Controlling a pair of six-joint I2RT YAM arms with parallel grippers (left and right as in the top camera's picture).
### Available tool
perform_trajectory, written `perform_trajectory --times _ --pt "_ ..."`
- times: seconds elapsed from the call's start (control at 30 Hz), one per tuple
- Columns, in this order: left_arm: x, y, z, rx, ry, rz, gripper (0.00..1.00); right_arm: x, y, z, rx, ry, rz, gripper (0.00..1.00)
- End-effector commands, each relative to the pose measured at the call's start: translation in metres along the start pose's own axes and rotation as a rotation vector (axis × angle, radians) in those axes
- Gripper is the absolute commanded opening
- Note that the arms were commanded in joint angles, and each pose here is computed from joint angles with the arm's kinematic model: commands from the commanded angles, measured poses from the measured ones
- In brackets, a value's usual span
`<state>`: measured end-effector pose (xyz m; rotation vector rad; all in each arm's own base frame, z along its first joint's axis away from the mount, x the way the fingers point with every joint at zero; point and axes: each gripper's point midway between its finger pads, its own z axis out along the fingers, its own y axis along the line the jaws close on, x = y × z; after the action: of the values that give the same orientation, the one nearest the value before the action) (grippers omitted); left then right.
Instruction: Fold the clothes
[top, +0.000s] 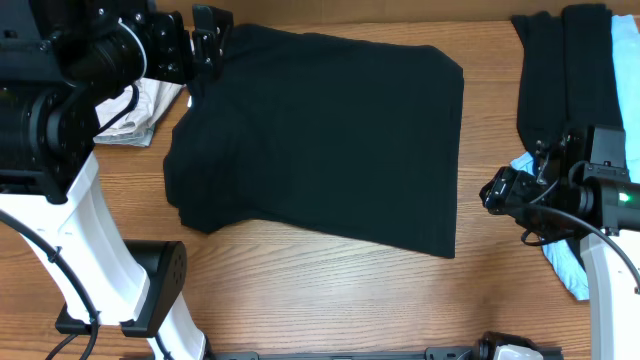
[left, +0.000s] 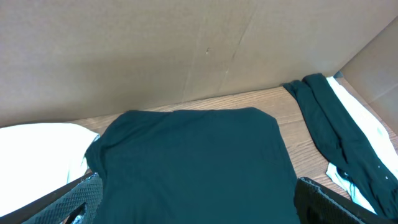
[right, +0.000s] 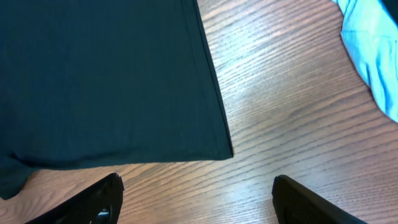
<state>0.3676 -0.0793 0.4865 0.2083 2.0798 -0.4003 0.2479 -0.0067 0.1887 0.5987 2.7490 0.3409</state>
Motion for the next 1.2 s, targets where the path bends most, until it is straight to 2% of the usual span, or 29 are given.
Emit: perform_trajectory --times 0.0,0.63,0.7,0.73,0.77,0.83,1.0,1.03,1.17 --pt "0.000 -0.002 -0.003 -0.001 -0.006 -0.009 1.00 -0.004 0.001 -0.002 -0.003 -0.020 -0.013 0.80" --pt "0.000 -0.002 -0.003 -0.002 -0.003 -0.009 1.00 -0.003 0.001 -0.002 -0.002 -0.015 -0.011 0.82" --pt "0.002 0.010 0.000 -0.063 0.009 0.004 1.00 -0.003 0.001 -0.002 -0.002 -0.014 -0.011 0.83" --pt "0.008 0.034 0.007 -0.188 0.042 -0.060 1.00 -0.003 0.001 -0.002 -0.003 -0.016 -0.011 0.85" --pt "0.014 0.046 0.012 -0.250 0.066 -0.112 1.00 -0.004 0.001 -0.002 -0.004 -0.020 -0.012 0.85" --pt "0.032 0.063 0.030 -0.318 0.151 -0.179 1.00 -0.005 0.002 -0.002 -0.005 -0.024 -0.013 0.85" --pt "0.115 0.111 0.077 -0.568 0.455 -0.376 1.00 -0.002 0.001 -0.002 -0.001 -0.011 -0.010 0.85" --pt "0.150 0.127 0.085 -0.673 0.564 -0.422 1.00 -0.001 0.000 -0.002 0.000 -0.008 -0.009 0.85" --pt "0.227 0.145 0.092 -0.842 0.790 -0.498 1.00 -0.002 0.001 -0.002 -0.002 -0.012 -0.010 0.85"
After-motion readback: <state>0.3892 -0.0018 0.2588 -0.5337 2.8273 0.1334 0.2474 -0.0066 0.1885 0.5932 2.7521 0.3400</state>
